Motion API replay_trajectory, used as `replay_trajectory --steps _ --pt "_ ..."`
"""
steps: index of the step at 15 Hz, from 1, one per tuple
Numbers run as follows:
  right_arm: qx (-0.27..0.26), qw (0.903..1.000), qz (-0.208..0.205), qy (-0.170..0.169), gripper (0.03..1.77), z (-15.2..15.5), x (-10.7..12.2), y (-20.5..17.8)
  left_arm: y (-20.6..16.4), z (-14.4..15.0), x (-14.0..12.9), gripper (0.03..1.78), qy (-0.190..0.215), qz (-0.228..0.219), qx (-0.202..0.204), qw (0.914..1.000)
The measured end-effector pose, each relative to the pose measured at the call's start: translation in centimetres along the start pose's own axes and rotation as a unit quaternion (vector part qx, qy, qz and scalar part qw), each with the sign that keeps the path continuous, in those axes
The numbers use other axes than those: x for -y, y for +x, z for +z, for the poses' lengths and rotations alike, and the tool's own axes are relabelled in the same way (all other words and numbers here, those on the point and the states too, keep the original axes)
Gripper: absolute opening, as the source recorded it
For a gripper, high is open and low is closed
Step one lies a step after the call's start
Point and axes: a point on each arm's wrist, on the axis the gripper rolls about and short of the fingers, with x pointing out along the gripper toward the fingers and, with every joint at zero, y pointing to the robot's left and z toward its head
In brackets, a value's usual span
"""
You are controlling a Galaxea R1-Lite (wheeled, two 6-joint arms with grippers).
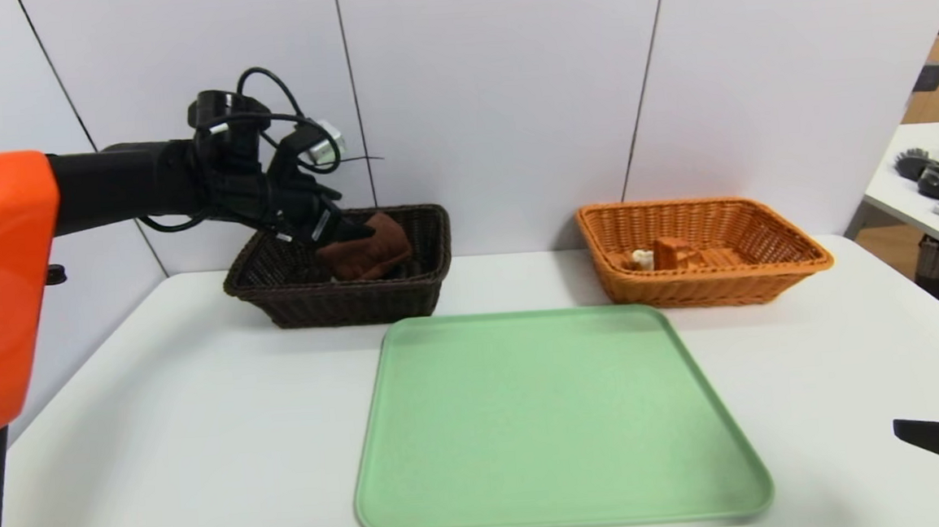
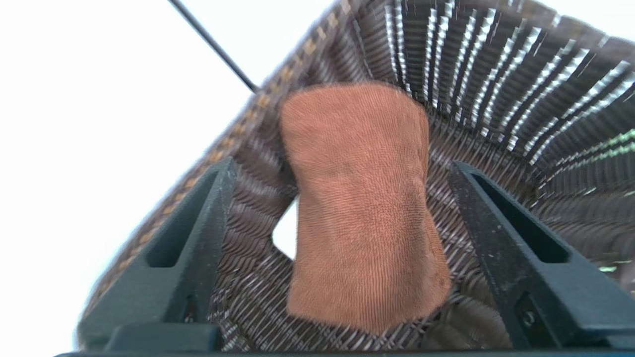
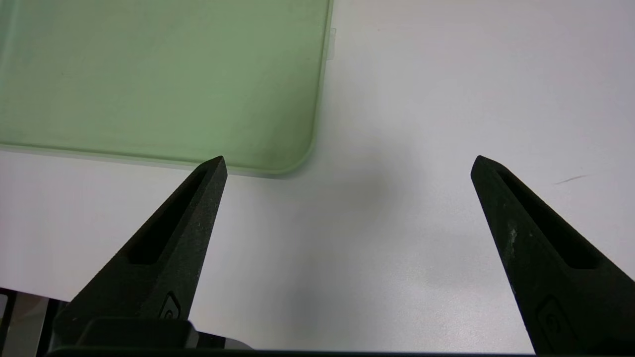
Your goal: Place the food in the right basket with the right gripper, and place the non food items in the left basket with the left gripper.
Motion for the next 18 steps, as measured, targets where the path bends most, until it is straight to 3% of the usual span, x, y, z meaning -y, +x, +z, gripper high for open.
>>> replay_trajectory --steps 3,6,10,14,18 --pt "0.003 1.0 0.001 0.0 1.7 -0.2 0.0 -0.2 -2.7 2.0 0.0 1.59 -0.061 0.022 0.015 0.9978" --pt "0.007 1.0 0.002 0.0 1.7 -0.3 0.0 -0.4 -5.5 3.2 0.4 1.63 -0.119 0.08 -0.01 0.9897" --pt "0.02 0.9997 0.008 -0.006 1.7 -0.4 -0.1 -1.0 -9.2 3.1 2.1 1.66 -0.195 0.162 -0.064 0.9653" --pt "0.037 0.9988 0.024 -0.022 1.7 -0.5 -0.4 -1.9 -14.1 1.6 5.6 1.67 -0.262 0.196 -0.124 0.937" --pt "0.058 0.9965 0.024 -0.054 1.7 -1.4 -0.3 -3.3 -19.5 -0.5 10.0 1.68 -0.312 0.201 -0.145 0.9173"
